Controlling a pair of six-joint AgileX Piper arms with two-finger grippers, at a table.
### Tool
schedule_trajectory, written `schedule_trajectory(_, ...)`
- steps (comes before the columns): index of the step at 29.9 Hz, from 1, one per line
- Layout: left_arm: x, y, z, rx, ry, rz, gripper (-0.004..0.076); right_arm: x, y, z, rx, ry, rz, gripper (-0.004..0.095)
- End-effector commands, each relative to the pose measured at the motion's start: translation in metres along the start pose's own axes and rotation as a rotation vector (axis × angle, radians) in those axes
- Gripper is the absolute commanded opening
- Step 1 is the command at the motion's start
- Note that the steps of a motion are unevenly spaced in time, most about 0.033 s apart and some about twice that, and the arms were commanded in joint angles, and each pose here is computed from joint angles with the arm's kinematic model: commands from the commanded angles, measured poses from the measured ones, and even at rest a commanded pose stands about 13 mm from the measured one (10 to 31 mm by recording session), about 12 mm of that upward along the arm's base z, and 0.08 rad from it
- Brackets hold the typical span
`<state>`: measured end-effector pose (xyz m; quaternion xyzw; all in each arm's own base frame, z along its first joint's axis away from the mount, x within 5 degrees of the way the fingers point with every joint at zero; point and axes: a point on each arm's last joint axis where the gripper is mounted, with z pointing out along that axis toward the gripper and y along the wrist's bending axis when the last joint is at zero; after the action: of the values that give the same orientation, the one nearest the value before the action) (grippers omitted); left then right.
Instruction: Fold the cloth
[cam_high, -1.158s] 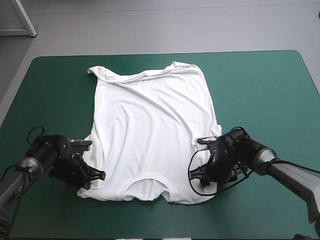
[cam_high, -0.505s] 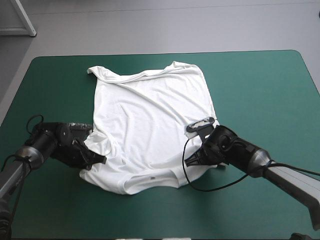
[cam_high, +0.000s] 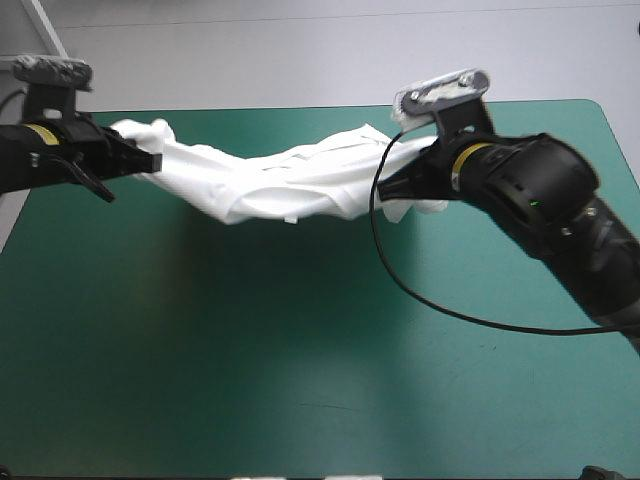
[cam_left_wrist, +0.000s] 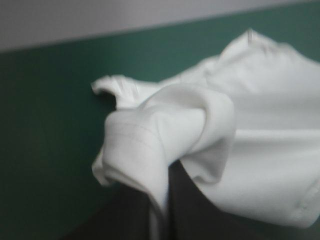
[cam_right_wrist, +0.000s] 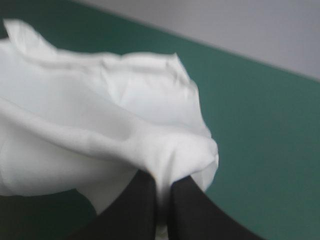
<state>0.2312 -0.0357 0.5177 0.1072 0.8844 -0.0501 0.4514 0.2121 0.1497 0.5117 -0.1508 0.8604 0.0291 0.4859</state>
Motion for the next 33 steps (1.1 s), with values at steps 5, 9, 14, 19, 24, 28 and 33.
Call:
schedule_trajectory(5, -0.046, -0.008, -0.115, -0.031, -0.511, 0.052, -0.0009, -0.059, -0.057, -0.113, 0.113, -0.551, 0.035, -0.0019)
schedule_trajectory(9, -0.055, -0.010, -0.148, -0.056, -0.701, 0.084, -0.0009, -0.069, -0.071, -0.148, 0.126, -0.726, 0.028, -0.0018)
schedule_trajectory(14, -0.061, -0.011, -0.171, -0.094, -0.854, 0.122, -0.0009, -0.077, -0.079, -0.176, 0.141, -0.900, 0.001, -0.0018)
schedule_trajectory(19, -0.062, -0.008, -0.178, -0.146, -0.904, 0.139, -0.0009, -0.078, -0.084, -0.190, 0.142, -0.970, 0.006, -0.0019)
schedule_trajectory(24, -0.063, -0.005, -0.158, -0.172, -0.794, 0.180, -0.0009, -0.078, -0.080, -0.176, 0.142, -0.889, 0.006, -0.0019)
schedule_trajectory(28, -0.067, -0.001, -0.118, -0.159, -0.675, 0.183, -0.0009, -0.083, -0.066, -0.136, 0.202, -0.739, -0.032, -0.0019)
schedule_trajectory(33, -0.065, 0.005, -0.048, -0.131, -0.483, 0.174, -0.0009, -0.092, -0.033, -0.055, 0.286, -0.536, -0.122, -0.0019)
